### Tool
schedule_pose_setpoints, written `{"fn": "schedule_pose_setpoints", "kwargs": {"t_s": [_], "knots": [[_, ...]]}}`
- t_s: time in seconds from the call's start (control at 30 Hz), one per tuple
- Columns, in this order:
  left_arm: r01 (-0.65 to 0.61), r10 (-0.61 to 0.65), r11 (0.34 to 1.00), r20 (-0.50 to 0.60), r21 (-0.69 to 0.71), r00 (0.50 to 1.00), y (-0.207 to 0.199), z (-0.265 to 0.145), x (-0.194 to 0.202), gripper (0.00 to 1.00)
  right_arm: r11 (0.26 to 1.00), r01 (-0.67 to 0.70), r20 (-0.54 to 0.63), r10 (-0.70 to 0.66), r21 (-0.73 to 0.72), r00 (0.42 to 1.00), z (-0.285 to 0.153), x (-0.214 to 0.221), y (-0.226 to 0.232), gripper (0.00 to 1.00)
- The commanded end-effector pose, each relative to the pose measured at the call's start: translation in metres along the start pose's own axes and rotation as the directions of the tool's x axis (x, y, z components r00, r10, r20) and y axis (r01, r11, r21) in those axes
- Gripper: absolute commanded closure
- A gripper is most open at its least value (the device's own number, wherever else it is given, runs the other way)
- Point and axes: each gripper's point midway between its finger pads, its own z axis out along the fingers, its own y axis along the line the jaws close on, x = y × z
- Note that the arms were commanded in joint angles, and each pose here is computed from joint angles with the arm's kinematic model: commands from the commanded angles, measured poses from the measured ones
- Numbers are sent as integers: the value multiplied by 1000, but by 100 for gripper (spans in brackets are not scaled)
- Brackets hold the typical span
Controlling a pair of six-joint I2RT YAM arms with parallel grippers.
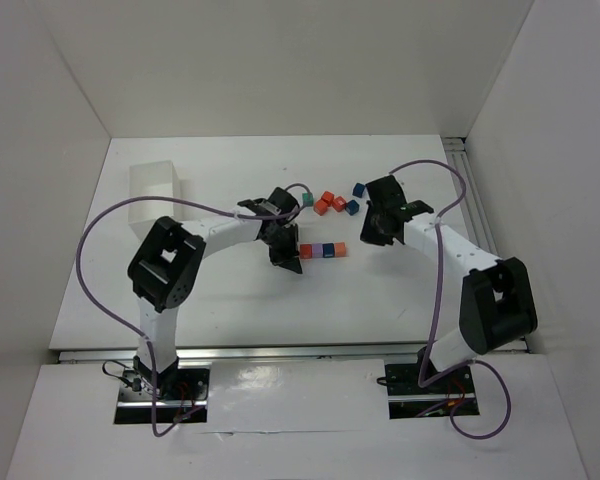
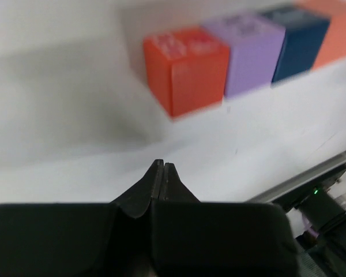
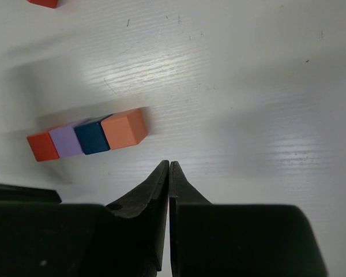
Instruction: Build the wood block tower
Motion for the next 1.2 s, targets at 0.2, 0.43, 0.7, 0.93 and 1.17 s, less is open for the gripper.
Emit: {"fn": "schedule_pose_setpoints", "kwargs": {"t_s": [0.2, 0.43, 0.7, 0.93, 1.17], "knots": [[-63, 78, 986, 93, -154, 993, 40, -35, -18, 100, 999, 51, -51, -51, 1, 997, 27, 4, 3, 89], [-63, 98, 970, 141, -233, 985, 46, -27, -51, 100, 996, 89, -107, -88, 5, 990, 57, 10, 7, 88], [-86, 126, 965, 148, -246, 981, 43, -16, -72, 100, 995, 94, -140, -98, -30, 985, 74, 16, 15, 88], [-95, 131, 965, 133, -245, 983, 46, -6, -73, 100, 995, 93, -160, -99, -47, 982, 83, 17, 18, 88], [-108, 143, 967, 141, -230, 980, 41, -7, -77, 100, 990, 114, -155, -126, -83, 980, 82, 13, 29, 88]]}}
